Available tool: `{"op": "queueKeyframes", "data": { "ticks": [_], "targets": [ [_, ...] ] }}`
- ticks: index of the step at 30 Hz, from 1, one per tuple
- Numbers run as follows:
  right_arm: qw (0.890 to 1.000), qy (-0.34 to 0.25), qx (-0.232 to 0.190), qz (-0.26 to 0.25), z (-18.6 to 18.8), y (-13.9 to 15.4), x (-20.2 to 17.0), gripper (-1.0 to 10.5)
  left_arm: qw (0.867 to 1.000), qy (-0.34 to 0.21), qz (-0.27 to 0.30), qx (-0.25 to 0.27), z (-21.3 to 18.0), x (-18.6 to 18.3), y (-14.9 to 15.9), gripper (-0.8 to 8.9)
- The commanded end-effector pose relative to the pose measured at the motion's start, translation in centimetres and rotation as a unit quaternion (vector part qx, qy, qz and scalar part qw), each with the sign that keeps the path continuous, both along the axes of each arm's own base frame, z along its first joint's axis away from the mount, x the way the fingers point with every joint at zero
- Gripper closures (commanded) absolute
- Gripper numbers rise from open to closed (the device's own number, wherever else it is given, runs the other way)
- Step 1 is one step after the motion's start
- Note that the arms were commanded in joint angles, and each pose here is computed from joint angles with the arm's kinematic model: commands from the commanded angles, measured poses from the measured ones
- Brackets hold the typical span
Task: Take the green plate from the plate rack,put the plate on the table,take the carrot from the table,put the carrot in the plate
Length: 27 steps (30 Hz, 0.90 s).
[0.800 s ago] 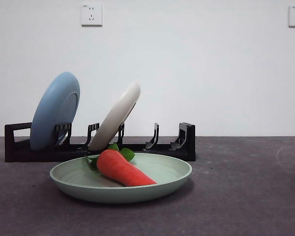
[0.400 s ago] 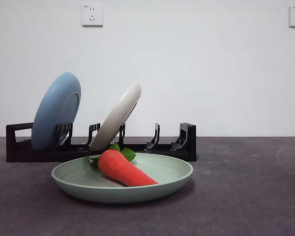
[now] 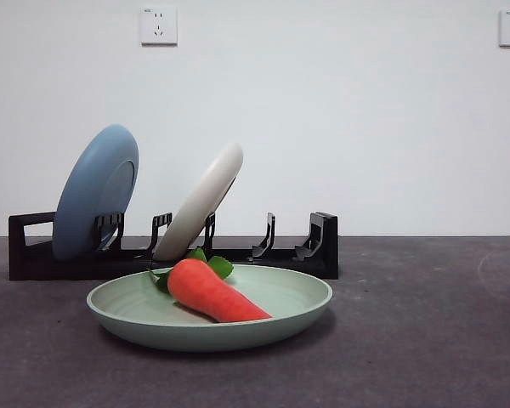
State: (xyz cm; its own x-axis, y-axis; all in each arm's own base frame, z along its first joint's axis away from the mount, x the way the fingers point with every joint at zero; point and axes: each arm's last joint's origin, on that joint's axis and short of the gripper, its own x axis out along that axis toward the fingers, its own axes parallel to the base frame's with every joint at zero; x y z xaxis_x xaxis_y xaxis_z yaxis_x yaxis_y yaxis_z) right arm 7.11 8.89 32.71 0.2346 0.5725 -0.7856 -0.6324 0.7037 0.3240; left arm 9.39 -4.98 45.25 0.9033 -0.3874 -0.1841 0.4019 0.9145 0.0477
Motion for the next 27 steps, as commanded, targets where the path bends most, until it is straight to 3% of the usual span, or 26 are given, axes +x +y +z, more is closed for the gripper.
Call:
{"op": "queueKeyframes", "data": {
  "ticks": [1,4,7,15,27],
  "targets": [
    [1.000,0.000,0.002,-0.004,0.0,0.0,0.0,9.5,0.995,-0.103,0.010,-0.019,-0.3,0.0,1.2,8.15],
    [1.000,0.000,0.002,-0.004,0.0,0.0,0.0,9.5,0.985,-0.164,0.052,-0.026,-2.3,-0.3,2.3,8.15],
    [1.000,0.000,0.002,-0.004,0.0,0.0,0.0,9.5,0.978,-0.185,0.095,-0.024,-5.4,-0.5,3.3,8.15],
    [1.000,0.000,0.002,-0.004,0.0,0.0,0.0,9.5,0.977,-0.142,0.158,-0.005,-14.6,-0.8,4.5,8.15],
    [1.000,0.000,0.002,-0.004,0.0,0.0,0.0,9.5,0.982,-0.092,0.167,-0.011,-24.1,0.2,4.5,8.15]
  ]
}}
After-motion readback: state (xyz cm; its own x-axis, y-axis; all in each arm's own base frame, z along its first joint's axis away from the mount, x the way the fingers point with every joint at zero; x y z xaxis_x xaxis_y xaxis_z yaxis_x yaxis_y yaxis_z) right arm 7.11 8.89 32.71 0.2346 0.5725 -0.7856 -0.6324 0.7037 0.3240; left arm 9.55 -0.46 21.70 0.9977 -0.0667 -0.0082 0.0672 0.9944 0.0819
